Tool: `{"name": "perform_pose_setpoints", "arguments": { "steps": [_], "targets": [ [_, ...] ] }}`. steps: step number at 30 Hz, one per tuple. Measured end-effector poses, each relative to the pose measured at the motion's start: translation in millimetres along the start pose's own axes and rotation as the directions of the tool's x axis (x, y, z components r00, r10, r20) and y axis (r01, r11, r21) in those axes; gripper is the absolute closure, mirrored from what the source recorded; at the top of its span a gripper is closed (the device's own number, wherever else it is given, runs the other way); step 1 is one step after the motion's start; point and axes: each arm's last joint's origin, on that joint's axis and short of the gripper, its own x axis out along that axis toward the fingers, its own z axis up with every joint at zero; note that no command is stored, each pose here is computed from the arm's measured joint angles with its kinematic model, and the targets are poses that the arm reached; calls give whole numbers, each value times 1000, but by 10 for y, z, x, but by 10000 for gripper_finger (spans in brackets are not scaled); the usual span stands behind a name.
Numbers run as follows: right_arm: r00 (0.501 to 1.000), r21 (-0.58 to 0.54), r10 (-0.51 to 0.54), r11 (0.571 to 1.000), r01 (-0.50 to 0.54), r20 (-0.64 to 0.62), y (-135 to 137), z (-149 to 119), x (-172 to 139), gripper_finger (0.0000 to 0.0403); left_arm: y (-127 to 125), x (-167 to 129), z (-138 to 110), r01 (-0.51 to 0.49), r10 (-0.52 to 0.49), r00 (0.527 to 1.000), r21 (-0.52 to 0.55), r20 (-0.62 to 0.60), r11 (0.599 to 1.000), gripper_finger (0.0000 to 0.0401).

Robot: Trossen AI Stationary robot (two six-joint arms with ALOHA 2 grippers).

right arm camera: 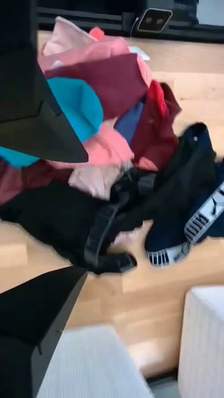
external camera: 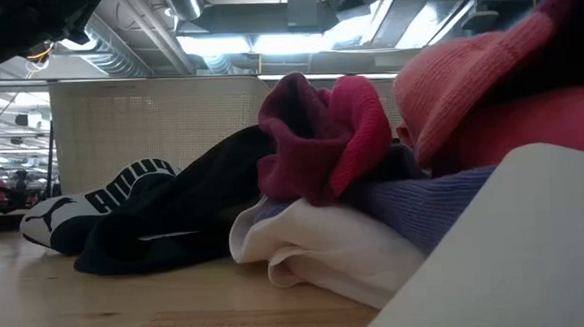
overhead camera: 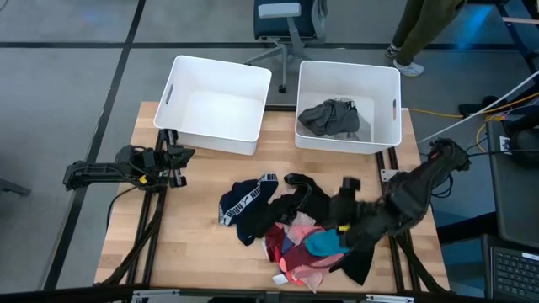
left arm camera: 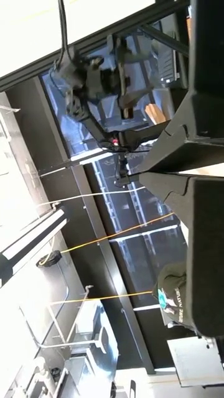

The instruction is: Sort clothes

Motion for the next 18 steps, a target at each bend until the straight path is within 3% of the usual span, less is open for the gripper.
{"name": "perform_pose_setpoints", "arguments": {
  "steps": [8,13,18],
  "targets": [
    [998,21,44,999,-46,52,304,-410,793,114,-6,3,-14,5,-5,1000,-18,-13,1000,397],
    [998,40,34,999,-36,56,250,-638,1183,114,-47,21,-101,51,-59,994,-81,-91,995,397],
    [998,24,12,1000,-14,67,131,-686,1382,114,-83,105,-173,77,-104,975,-141,-196,987,397]
  ]
}}
